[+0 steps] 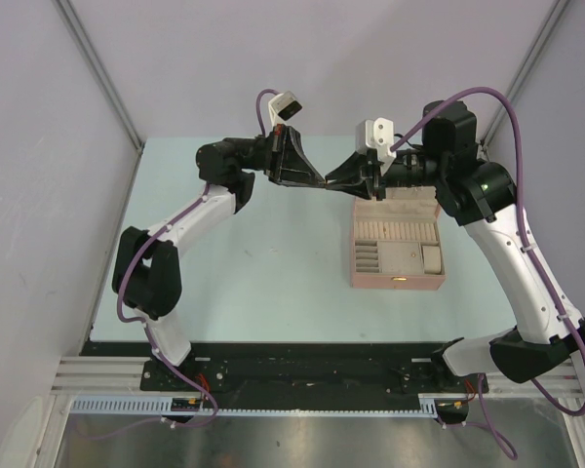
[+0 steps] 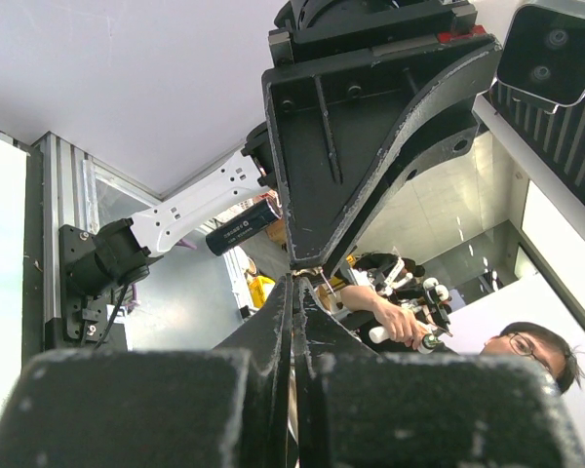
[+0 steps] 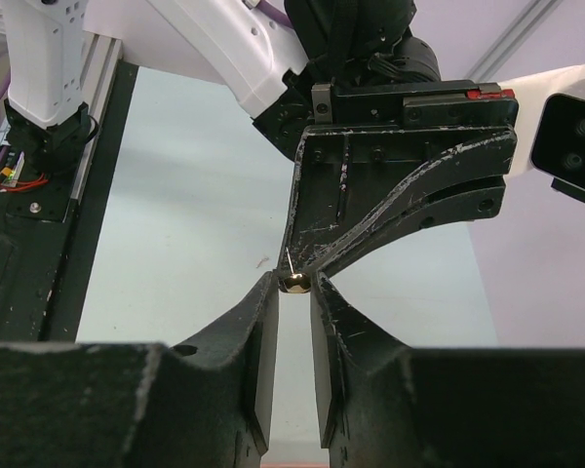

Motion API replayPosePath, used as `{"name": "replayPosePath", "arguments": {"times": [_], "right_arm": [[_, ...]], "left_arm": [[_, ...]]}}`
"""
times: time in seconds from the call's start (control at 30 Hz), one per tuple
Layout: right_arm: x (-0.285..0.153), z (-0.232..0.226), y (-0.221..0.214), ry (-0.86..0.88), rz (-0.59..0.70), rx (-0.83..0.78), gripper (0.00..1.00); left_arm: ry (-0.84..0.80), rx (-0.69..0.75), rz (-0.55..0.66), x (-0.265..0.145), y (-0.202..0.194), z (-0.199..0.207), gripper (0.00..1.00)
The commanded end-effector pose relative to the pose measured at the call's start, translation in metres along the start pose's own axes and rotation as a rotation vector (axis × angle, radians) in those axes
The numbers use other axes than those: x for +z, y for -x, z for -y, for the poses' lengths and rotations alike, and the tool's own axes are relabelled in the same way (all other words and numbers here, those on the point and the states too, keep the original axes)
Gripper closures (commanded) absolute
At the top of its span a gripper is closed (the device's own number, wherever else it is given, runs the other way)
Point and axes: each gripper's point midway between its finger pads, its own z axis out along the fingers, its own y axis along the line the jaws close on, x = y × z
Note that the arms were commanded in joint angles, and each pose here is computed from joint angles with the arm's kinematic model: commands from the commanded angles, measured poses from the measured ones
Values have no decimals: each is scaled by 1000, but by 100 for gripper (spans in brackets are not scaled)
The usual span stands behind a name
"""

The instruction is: Organize the mixed jewelry

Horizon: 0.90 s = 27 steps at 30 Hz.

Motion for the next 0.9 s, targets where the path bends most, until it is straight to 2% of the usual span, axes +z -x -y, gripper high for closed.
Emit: {"name": "replayPosePath", "arguments": {"times": [0.0,0.33,0.7,0.87], "right_arm": [[-1,-1,13,5,24,-32,77],[0,-1,12,8,22,-27,82],[-1,-2,11,5,18,-30,96],[-3,-1,13,-4,16,-37,98]], "left_arm": [[-114,143,-57,-2,-34,58,99],[-115,145,-58,-2,-35,59,100],[-112,136,-58,-2,-36,55,100],[-111,134,-57,-2,-36,54,100]]}}
